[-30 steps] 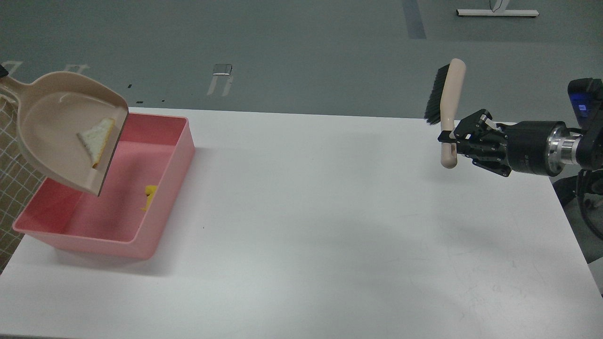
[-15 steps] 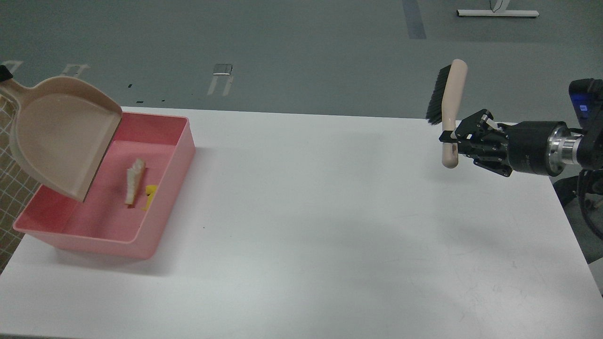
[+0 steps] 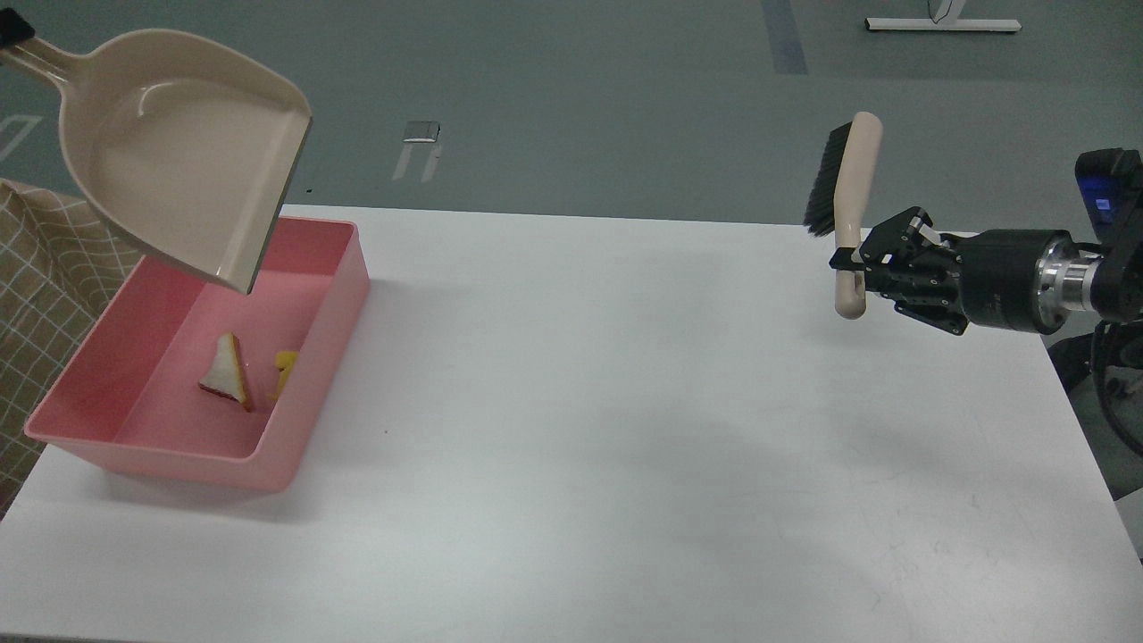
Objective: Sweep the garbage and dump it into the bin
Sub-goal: 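Bring the empty dustpan back down onto the table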
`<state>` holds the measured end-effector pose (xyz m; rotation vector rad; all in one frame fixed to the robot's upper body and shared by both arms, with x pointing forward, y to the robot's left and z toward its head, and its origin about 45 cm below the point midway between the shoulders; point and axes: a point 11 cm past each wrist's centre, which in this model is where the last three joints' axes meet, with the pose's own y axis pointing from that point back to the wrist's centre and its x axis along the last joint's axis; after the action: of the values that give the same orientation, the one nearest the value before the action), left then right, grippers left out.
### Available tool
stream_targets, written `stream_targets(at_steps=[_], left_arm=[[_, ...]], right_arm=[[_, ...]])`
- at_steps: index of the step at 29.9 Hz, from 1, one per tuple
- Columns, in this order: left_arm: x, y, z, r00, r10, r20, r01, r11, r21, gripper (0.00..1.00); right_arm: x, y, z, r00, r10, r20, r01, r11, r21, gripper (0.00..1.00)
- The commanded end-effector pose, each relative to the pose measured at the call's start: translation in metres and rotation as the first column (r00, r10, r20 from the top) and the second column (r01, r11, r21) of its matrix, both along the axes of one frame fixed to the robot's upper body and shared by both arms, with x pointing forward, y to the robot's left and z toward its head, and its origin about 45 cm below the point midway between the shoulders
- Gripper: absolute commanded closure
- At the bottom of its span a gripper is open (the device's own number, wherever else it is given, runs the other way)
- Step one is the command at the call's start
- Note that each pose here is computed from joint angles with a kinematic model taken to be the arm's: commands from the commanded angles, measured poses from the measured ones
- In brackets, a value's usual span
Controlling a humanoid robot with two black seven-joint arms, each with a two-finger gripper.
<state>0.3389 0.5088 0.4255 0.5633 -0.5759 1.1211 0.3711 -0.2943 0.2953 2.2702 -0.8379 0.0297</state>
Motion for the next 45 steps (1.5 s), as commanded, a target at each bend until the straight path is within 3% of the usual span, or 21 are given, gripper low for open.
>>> stream_targets(at_steps=[1,14,22,34,45], left_arm=[[0.009,-0.029,-0.001,0.997,-0.068,0.025,0.071,0.989,-0.131,1.00],[0.049,-0.154,-0.077,0.976,-0.203,0.079,0.216,0.868,-0.448,1.00],[0.043,-0.232,-0.152,0.964,-0.265,0.000,0.215,0.780,-0.588,1.00],[0.023,-0.286,-0.224,0.947,-0.291,-0.135,0.164,0.800,-0.578,1.00],[0.026,-0.286,-0.261,0.951,-0.237,-0.197,0.087,0.820,-0.565,1.00]], right_arm=[[0.001,0.001,0.005,1.000,0.000,0.014,0.000,1.000,0.008,1.00],[0.001,-0.003,0.006,1.000,-0.005,0.014,0.005,1.000,-0.003,1.00],[-0.002,-0.004,0.000,1.000,-0.005,-0.002,0.005,1.000,-0.010,1.00],[-0.017,-0.018,-0.029,0.996,-0.029,-0.084,0.023,0.997,-0.074,1.00],[-0.033,-0.022,-0.060,0.986,-0.009,-0.168,-0.018,0.987,-0.162,1.00]])
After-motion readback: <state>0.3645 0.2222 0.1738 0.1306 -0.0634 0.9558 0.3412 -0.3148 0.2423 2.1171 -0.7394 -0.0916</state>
